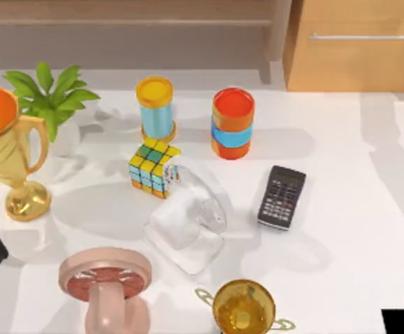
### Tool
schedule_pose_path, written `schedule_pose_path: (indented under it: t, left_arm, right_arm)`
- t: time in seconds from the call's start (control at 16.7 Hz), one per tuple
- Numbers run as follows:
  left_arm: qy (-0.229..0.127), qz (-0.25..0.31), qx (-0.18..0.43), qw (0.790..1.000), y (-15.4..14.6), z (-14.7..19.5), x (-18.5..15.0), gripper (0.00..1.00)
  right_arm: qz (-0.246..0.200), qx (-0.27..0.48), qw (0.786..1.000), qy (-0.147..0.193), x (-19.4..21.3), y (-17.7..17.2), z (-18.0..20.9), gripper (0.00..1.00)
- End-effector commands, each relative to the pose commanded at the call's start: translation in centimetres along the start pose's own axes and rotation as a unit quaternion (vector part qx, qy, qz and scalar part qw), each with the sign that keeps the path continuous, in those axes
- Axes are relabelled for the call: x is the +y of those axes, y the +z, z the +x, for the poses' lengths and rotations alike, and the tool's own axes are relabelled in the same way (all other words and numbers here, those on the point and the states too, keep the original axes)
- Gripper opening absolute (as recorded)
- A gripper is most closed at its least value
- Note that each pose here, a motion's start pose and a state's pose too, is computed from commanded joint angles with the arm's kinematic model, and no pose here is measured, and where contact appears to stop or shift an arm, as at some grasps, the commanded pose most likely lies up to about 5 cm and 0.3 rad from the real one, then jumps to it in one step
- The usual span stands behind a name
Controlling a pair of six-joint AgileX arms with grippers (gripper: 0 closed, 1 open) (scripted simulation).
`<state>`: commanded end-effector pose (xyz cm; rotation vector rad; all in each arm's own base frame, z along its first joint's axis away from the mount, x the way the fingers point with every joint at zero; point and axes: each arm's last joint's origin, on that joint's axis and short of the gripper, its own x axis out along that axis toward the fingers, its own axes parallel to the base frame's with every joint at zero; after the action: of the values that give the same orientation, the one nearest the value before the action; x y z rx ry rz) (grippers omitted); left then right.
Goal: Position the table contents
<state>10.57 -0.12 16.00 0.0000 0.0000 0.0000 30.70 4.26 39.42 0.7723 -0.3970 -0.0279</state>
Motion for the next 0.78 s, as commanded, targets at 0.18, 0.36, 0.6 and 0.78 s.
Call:
schedule_pose_path:
  t: [0.18, 0.36, 0.6, 0.78]
  left_arm:
    - [0.000, 0.000, 0.000, 1.000, 0.0, 0.0, 0.0, 1.00]
    - [0.000, 0.000, 0.000, 1.000, 0.0, 0.0, 0.0, 1.00]
    - [0.000, 0.000, 0.000, 1.000, 0.0, 0.0, 0.0, 1.00]
    - [0.000, 0.000, 0.000, 1.000, 0.0, 0.0, 0.0, 1.00]
  right_arm:
    - [0.009, -0.030, 0.996, -0.087, -8.1, 3.2, 0.0, 0.00]
    - [0.038, -0.035, 0.981, -0.185, -16.5, 5.0, -1.3, 0.00]
    - [0.120, -0.015, 0.950, -0.289, -25.8, 5.6, -4.2, 0.00]
    - [0.200, 0.022, 0.926, -0.318, -30.1, 4.5, -5.4, 0.00]
